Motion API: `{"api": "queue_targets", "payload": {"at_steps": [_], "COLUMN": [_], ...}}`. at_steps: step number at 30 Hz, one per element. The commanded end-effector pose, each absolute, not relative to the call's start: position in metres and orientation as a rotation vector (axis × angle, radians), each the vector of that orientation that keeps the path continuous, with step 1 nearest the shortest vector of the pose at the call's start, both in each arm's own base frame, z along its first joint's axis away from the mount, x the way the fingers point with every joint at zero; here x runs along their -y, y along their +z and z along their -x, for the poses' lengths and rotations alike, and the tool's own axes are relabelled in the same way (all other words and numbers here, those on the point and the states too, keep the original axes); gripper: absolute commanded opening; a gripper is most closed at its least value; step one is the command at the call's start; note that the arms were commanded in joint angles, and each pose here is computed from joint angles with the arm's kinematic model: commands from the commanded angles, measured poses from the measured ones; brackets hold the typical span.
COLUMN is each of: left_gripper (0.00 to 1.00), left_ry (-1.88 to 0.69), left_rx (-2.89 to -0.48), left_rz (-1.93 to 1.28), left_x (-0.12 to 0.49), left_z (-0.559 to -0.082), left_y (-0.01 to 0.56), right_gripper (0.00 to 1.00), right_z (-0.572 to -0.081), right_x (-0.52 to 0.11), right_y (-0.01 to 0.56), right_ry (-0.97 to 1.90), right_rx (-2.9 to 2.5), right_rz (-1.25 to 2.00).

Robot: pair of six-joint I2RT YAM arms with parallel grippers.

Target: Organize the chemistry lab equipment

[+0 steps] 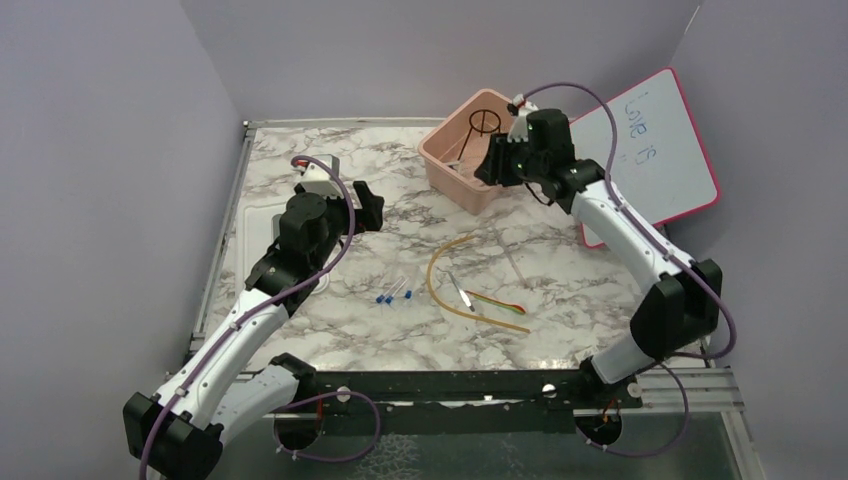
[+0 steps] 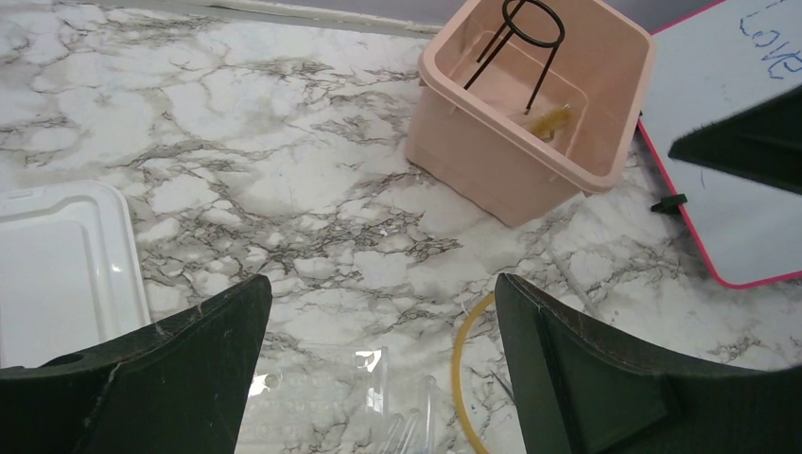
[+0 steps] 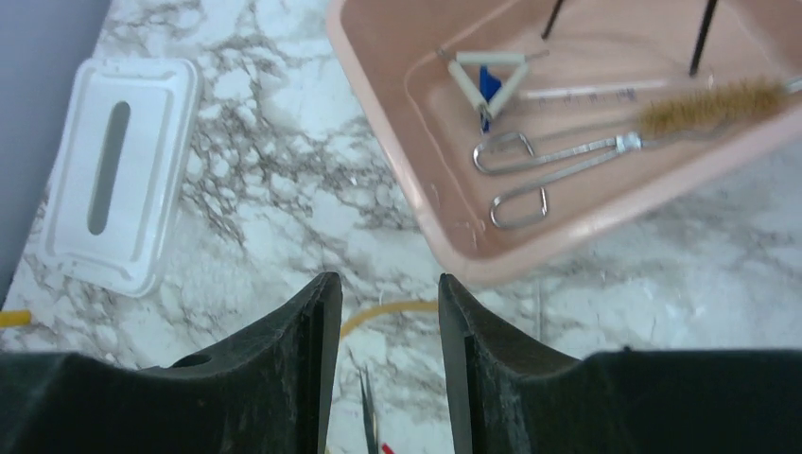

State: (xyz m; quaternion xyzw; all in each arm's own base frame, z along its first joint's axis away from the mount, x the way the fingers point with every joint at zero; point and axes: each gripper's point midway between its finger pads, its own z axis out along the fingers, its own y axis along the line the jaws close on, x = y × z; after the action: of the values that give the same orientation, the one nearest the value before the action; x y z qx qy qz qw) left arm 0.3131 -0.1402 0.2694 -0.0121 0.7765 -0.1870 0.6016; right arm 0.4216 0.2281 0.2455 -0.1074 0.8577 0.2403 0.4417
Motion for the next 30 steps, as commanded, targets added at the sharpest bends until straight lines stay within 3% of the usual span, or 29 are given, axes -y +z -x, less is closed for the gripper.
{"api": "queue_targets", "payload": {"at_steps": [1,10,30], "left_gripper": [0.91,0.91,0.91], "left_ry": [-0.454,-0.444,-0.433], "left_rx": [-1.780,-1.792,-1.788], "left_rz": [0.020,0.040,0.048], "left_x": [0.141,0.138,0.134], "left_z": [-0.313,-0.317,-0.317], "left_y": [0.276,0.272,0.273], "right_gripper": [0.47,0.47,0.42], "right_z": [-0.367,-0.252,-0.254], "right_x": [-0.200,-0.225,-0.268], "right_y": [0.196,0.124,0.023], "right_ry": [0.496,0.521,0.154], "right_rx": [-2.282,-2.405,-2.590], "right_rz": [0.221,0.327,0.549]}}
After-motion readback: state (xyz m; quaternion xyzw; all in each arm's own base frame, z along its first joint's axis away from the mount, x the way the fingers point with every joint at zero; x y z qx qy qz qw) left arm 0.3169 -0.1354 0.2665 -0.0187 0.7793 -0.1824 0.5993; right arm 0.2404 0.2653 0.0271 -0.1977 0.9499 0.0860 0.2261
